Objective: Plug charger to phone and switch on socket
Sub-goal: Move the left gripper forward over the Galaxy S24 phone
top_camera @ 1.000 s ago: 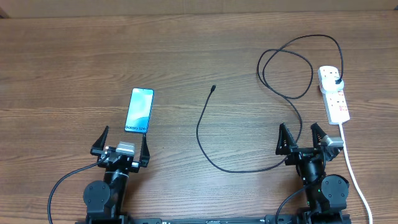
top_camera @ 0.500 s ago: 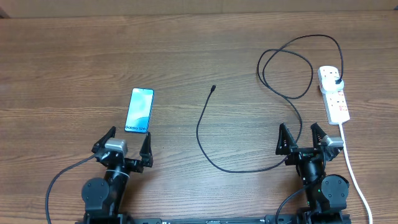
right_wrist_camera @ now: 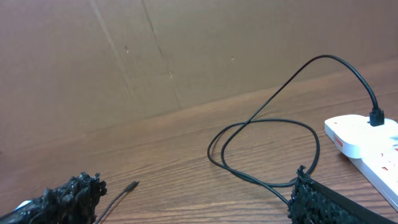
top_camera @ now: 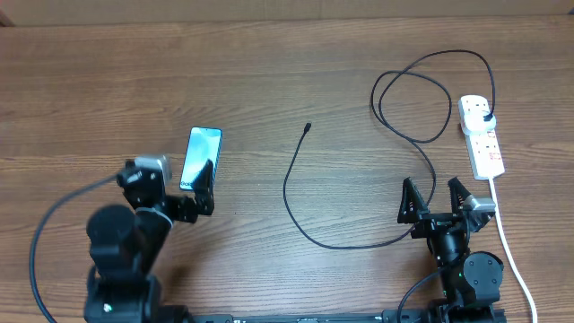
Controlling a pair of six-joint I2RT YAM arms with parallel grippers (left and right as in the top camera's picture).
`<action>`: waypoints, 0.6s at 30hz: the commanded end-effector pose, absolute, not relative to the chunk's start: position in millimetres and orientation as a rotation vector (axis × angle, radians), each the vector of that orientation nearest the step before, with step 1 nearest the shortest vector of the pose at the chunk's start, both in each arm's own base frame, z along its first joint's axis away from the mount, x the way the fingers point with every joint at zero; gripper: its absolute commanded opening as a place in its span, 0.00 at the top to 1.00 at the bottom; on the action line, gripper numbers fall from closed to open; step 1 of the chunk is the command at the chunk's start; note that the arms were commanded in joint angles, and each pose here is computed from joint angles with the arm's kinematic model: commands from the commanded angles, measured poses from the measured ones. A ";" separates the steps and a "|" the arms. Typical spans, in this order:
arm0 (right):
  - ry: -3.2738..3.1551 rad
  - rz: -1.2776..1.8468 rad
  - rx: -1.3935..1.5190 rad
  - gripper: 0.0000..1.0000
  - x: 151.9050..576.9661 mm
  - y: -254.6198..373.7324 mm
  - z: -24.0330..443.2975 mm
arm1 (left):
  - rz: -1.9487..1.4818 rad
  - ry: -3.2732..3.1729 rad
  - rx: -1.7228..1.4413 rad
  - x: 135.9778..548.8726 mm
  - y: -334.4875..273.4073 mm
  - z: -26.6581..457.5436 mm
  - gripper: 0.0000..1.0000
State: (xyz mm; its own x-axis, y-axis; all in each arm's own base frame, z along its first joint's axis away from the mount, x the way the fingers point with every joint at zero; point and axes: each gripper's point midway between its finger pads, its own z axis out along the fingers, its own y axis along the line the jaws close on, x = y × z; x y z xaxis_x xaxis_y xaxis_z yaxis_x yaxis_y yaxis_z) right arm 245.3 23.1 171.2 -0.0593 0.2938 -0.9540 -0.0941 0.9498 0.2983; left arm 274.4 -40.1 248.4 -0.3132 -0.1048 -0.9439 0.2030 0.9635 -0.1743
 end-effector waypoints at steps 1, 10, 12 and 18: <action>1.598 0.327 0.149 0.00 245.2 25.3 169.6 | -0.336 1.901 0.088 285.1 -45.5 274.2 0.01; 1.598 0.327 0.149 0.00 245.2 25.3 169.6 | -0.417 2.210 0.158 307.6 -58.0 291.5 0.00; 1.598 0.327 0.149 0.00 245.2 25.3 169.5 | -0.427 2.279 0.149 310.8 -57.9 294.9 0.00; 1.598 0.327 0.149 0.00 245.2 25.3 169.6 | -0.427 2.440 0.106 317.4 -54.0 295.8 0.00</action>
